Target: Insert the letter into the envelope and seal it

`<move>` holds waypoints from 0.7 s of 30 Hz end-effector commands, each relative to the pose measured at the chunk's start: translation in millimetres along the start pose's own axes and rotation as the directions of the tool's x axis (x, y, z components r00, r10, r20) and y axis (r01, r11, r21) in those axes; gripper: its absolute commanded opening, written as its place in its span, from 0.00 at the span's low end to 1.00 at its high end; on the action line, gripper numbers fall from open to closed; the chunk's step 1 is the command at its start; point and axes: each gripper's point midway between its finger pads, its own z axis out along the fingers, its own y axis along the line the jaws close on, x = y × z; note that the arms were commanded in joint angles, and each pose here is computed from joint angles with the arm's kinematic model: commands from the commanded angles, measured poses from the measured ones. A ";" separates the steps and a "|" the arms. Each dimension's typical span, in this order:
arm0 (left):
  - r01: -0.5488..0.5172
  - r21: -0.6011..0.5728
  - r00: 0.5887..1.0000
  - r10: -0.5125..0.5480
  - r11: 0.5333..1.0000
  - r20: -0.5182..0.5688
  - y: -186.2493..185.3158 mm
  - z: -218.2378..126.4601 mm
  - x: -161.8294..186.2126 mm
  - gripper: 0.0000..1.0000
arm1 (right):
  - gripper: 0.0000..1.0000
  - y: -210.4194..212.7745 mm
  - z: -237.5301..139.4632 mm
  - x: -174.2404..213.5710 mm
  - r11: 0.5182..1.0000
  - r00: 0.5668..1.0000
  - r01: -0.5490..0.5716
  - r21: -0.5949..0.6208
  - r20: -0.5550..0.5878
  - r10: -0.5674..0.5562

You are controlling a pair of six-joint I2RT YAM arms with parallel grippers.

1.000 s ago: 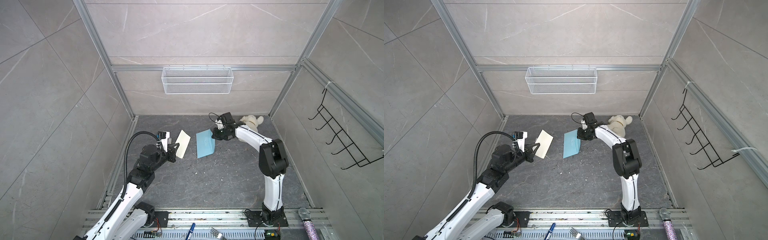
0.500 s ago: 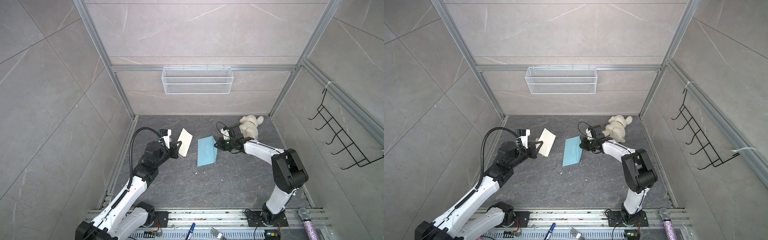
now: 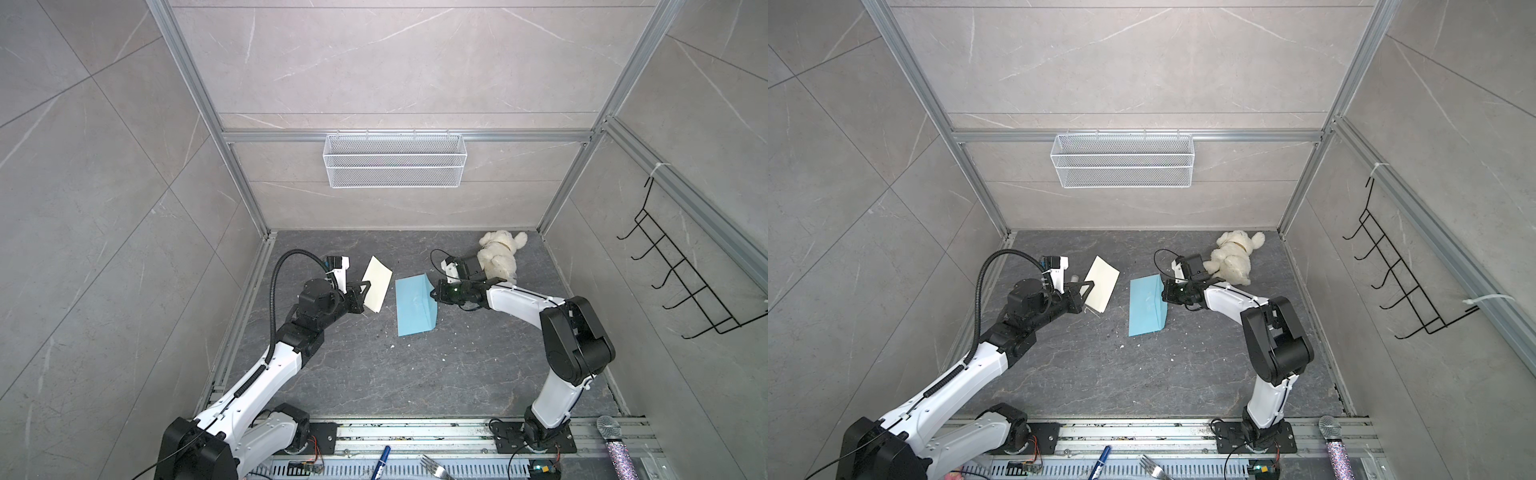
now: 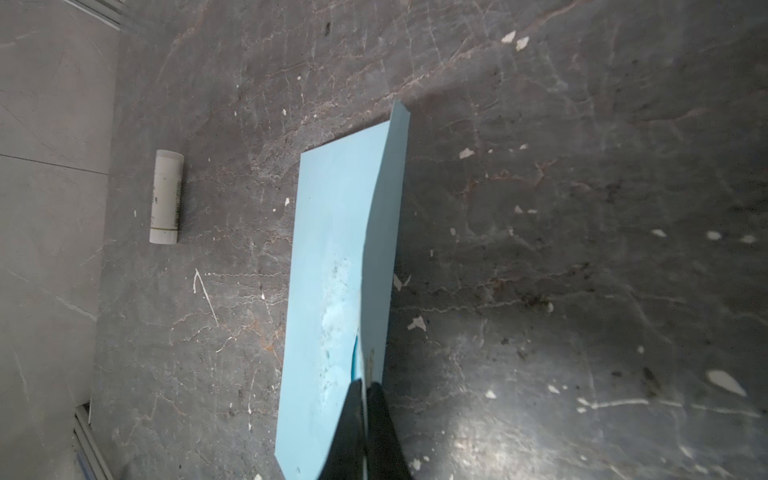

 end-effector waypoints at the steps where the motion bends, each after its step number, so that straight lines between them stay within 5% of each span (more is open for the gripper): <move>1: -0.015 0.042 0.996 0.011 0.999 0.092 -17.8 -1.0 -31.3 0.00 | 0.04 -14.1 8.9 5.9 0.999 1.000 0.017 0.035 -0.014 -0.016; 6: 0.004 0.051 0.995 -0.009 0.999 0.100 -18.9 2.4 -31.3 0.00 | 0.17 -17.4 10.9 7.9 0.999 1.000 0.020 0.040 -0.012 -0.019; 14: 0.060 0.101 0.985 -0.075 0.993 0.153 -25.4 4.1 -42.0 0.00 | 0.60 -6.5 -27.8 -7.7 0.993 0.990 0.097 0.065 0.092 -0.103; 17: 0.092 0.137 0.975 -0.117 0.986 0.190 -29.5 2.9 -49.4 0.00 | 0.89 12.2 -58.5 -20.0 0.990 0.974 0.139 0.038 0.177 -0.144; 21: 0.119 0.203 0.962 -0.163 0.972 0.217 -39.6 2.9 -58.7 0.00 | 0.99 47.4 -93.9 -33.7 0.984 0.953 0.161 -0.069 0.269 -0.137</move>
